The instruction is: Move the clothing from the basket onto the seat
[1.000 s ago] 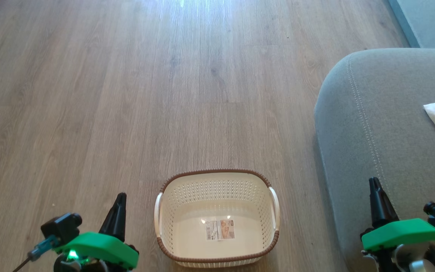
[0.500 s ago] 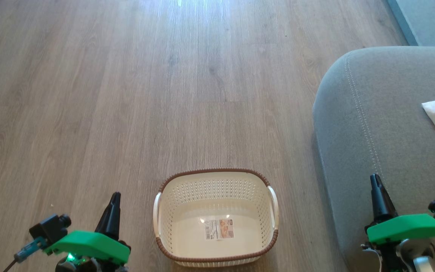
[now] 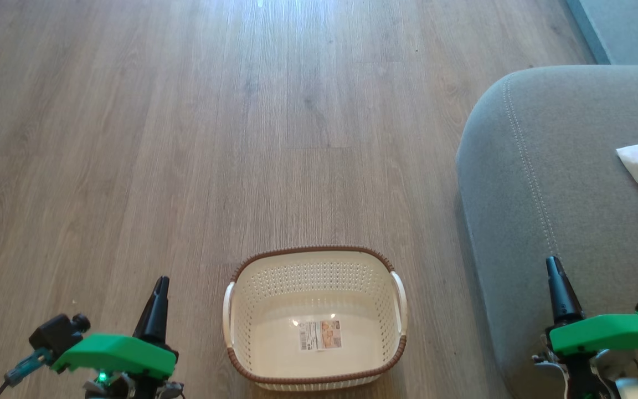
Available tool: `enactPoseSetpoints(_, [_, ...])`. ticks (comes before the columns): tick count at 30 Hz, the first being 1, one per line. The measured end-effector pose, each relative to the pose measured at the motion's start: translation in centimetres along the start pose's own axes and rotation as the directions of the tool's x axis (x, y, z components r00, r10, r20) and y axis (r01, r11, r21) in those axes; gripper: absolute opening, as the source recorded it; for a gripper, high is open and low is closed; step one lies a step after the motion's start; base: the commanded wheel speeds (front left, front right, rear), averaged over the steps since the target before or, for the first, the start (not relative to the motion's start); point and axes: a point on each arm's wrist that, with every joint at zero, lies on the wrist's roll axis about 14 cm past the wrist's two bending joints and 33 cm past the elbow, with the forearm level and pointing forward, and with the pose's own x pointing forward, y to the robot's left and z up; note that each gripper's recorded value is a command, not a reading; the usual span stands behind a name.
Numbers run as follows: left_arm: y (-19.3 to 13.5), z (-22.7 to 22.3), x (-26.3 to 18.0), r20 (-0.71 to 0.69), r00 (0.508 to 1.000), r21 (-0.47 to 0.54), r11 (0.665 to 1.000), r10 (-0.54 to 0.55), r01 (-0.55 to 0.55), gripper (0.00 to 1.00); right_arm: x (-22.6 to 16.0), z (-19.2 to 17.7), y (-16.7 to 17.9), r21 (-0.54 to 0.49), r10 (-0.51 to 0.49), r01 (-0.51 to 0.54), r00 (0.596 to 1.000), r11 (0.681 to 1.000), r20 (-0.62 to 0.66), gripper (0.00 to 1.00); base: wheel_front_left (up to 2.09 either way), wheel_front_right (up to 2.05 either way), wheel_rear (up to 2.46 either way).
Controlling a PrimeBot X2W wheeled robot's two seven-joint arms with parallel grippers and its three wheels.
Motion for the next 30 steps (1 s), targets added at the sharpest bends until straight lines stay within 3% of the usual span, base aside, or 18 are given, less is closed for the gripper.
enactPoseSetpoints(14, [0.18, 0.35, 0.30, -0.004, 1.000, -0.157, 0.988, 0.004, -0.005, 0.00, 0.33, 0.29, 0.09, 0.147, -0.001, 0.002, 1.000, 0.989, -0.003, 0.00, 0.00, 0.00, 0.00])
enactPoseSetpoints(30, [-0.13, 0.82, 0.83, -0.005, 1.000, -0.325, 0.946, -0.013, 0.010, 0.00, 0.64, 0.72, 0.21, 0.303, 0.003, -0.003, 1.000, 0.953, -0.001, 0.00, 0.00, 0.00, 0.00])
